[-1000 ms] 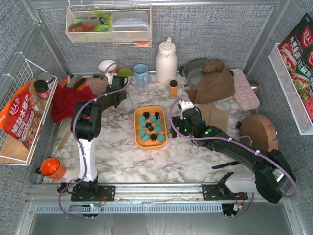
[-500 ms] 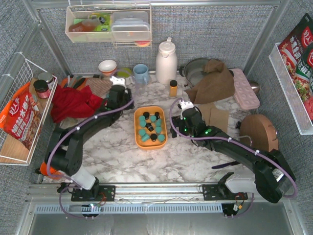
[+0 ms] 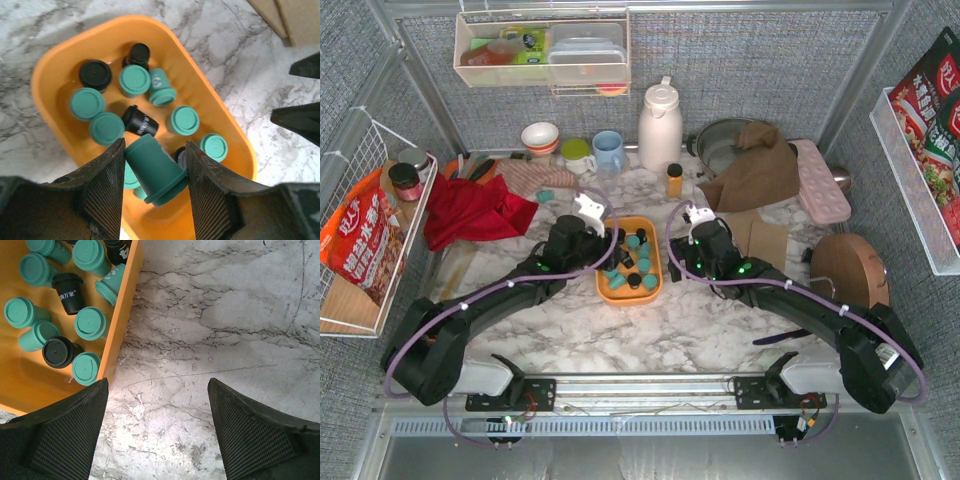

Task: Mix the coffee capsules in the storage basket

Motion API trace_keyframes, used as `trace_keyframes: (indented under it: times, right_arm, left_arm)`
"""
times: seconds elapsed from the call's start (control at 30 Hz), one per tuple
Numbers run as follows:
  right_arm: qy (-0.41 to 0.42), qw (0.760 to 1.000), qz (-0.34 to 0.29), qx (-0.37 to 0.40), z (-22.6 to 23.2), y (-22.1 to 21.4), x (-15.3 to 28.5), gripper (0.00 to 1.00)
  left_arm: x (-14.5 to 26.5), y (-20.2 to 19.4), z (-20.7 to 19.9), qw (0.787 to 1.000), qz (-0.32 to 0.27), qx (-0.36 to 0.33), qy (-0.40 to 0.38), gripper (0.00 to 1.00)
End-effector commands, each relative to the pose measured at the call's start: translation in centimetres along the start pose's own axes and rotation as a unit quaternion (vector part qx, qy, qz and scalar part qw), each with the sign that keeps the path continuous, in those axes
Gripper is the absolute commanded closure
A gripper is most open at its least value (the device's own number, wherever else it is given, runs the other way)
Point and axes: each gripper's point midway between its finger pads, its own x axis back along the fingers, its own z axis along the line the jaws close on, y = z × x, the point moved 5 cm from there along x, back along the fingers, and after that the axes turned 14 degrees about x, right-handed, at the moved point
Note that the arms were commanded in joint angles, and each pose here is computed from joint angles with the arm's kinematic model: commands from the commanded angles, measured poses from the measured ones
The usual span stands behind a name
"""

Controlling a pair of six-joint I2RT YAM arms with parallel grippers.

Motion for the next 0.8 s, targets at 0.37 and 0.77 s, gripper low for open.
trace_keyframes:
  times: [0.37, 0.77]
  right_arm:
    - [-0.002, 1.0, -0.005, 0.002, 0.0, 0.5, -0.2, 0.15]
    - [-0.001, 1.0, -0.005, 0.002, 0.0, 0.5, -0.2, 0.14]
  left_arm:
    - [-2.7, -0.9, -0.7, 1.0, -0.009, 0.009, 0.002, 0.31]
    - [-0.9, 2.7, 2.7, 0.982, -0.112, 0.034, 0.149, 0.05]
